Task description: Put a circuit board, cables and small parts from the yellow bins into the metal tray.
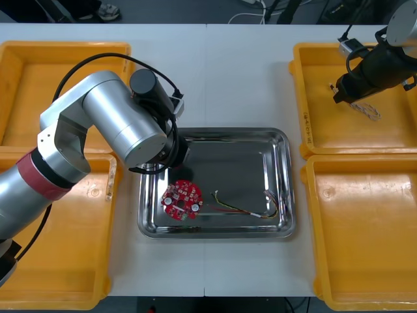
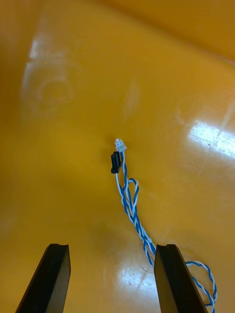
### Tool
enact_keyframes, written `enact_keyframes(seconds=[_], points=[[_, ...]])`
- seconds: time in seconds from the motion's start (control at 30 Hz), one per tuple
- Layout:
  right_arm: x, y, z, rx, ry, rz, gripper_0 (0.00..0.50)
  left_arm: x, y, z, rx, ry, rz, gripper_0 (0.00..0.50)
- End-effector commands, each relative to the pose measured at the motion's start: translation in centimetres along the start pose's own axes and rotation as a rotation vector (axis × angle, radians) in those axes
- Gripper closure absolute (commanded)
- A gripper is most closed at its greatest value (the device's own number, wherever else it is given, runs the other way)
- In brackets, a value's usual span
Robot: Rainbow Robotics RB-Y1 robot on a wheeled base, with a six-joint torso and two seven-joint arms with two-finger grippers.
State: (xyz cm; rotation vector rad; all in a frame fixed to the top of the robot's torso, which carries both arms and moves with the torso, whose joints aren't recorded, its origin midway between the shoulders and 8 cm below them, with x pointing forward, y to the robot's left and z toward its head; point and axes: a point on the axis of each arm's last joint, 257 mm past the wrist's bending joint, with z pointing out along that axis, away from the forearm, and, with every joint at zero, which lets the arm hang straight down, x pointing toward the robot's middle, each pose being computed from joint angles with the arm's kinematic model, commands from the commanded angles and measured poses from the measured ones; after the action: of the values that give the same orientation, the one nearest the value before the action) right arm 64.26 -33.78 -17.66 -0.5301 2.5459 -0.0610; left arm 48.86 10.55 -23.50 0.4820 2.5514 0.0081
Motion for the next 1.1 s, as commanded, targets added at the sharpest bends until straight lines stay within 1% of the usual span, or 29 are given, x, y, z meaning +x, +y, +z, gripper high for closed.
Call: enact_keyframes(seconds=[0.03,0.07,0.13,0.2,0.23,0.37,0.53,0.67,0.73,0.77,0.8,0.83,0.87,0.9,0.93,1.1], points=[[-2.2,-3.2,-2.8,0.056,-0.063,-0.063,0.000,0.1,-1.2,0.9,0.005,-0.012,-0.059,0.500],[-2.3,-3.6,-3.0,0.062,-0.076,-0.090,0.000,0.4,-1.1,1.2,-0.004,-0.009,-0.055,0.500],[-2.1,-4.1,-3.1,0.065,-0.081,-0.109,0.000,0.6,-1.0,1.4,-0.007,-0.003,-0.059,0.500],[-1.9,-4.3,-3.1,0.055,-0.090,-0.112,0.000,0.8,-1.0,1.5,-0.007,0.004,-0.062,0.500],[-1.8,-4.4,-3.2,0.055,-0.093,-0.121,0.000,0.8,-1.2,1.6,-0.001,0.004,-0.064,0.500],[-1.8,-5.5,-3.4,0.079,-0.105,-0.157,0.000,1.0,-1.4,2.3,0.000,0.002,-0.060,0.500],[-1.1,-6.1,-2.4,0.099,-0.116,-0.161,0.000,1.0,-1.9,2.4,0.014,-0.003,-0.066,0.500],[-0.5,-6.1,-1.7,0.101,-0.116,-0.163,0.000,1.1,-1.8,2.5,0.013,0.001,-0.069,0.500],[0.2,-5.6,-1.0,0.084,-0.109,-0.151,0.000,1.1,-2.0,2.5,0.020,0.002,-0.071,0.490],[0.3,-5.5,-0.9,0.081,-0.110,-0.147,0.000,1.1,-2.0,2.5,0.018,0.001,-0.072,0.467],[0.8,-5.3,-0.5,0.067,-0.108,-0.134,0.000,1.2,-2.1,2.5,0.021,0.003,-0.074,0.343],[0.9,-5.1,-0.4,0.060,-0.110,-0.127,0.000,1.1,-2.0,2.5,0.020,0.002,-0.074,0.265],[1.3,-5.0,0.0,0.053,-0.107,-0.120,0.000,1.1,-2.2,2.5,0.023,0.002,-0.074,0.160],[1.6,-4.7,0.2,0.041,-0.109,-0.110,0.000,1.1,-2.2,2.5,0.024,-0.001,-0.073,0.039],[2.0,-4.6,0.4,0.036,-0.105,-0.106,0.000,1.0,-2.3,2.5,0.026,-0.005,-0.074,0.000],[2.1,-4.1,0.8,0.024,-0.104,-0.100,0.000,0.9,-2.4,2.5,0.034,-0.007,-0.077,0.000]])
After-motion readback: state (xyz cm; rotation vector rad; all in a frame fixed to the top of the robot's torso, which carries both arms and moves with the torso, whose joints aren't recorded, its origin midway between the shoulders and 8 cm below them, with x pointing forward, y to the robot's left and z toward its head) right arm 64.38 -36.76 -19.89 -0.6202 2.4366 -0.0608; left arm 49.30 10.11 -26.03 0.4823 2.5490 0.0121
